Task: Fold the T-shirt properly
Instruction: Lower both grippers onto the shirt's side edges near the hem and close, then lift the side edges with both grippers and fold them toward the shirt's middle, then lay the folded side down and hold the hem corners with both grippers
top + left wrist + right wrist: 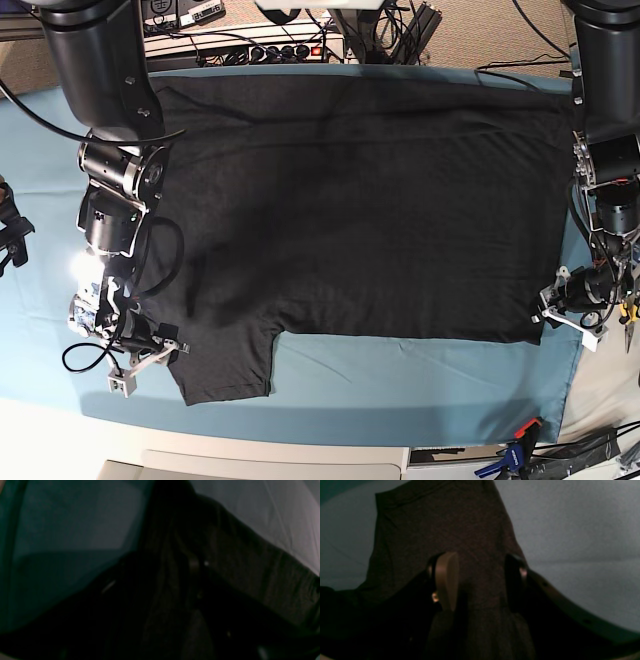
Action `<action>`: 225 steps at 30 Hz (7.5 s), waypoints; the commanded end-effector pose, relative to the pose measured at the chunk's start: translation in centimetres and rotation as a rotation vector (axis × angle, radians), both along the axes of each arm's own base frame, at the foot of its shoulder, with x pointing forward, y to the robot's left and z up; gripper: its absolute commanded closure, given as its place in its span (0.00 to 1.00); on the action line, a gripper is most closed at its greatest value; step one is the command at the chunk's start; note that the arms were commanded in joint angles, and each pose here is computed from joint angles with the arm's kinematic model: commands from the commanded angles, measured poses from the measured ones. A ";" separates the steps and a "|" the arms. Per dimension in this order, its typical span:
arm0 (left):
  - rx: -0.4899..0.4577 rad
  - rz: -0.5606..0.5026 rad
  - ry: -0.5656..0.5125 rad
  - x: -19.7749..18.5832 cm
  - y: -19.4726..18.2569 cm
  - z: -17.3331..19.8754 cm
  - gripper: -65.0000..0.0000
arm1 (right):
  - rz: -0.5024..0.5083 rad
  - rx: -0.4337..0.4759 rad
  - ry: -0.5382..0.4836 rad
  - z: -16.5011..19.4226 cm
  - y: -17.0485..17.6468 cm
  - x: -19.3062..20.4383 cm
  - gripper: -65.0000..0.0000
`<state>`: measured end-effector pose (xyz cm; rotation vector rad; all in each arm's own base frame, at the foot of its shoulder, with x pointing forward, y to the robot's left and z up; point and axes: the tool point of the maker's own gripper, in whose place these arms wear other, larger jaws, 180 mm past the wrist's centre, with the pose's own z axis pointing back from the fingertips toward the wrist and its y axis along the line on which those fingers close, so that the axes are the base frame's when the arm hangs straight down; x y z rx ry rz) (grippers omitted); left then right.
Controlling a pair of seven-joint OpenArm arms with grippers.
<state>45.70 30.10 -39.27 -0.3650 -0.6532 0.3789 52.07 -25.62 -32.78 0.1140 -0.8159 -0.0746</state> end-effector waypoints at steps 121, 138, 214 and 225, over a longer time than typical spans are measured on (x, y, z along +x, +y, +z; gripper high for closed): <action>0.001 -0.045 -0.142 2.5 -0.4 3.3 1.00 | 0.014 0.132 -0.084 -2.3 -2.0 -1.6 1.00; -0.308 -0.207 -0.191 -1.1 -0.1 8.0 1.00 | 0.150 0.120 -0.146 -0.5 -3.8 -6.9 1.00; -0.305 -0.308 0.093 -15.8 5.8 3.9 1.00 | 0.265 0.088 0.197 -3.7 -7.7 -24.4 1.00; -0.303 -0.307 0.100 -16.1 5.8 3.7 1.00 | 0.171 0.128 0.183 -3.0 -10.2 -26.4 1.00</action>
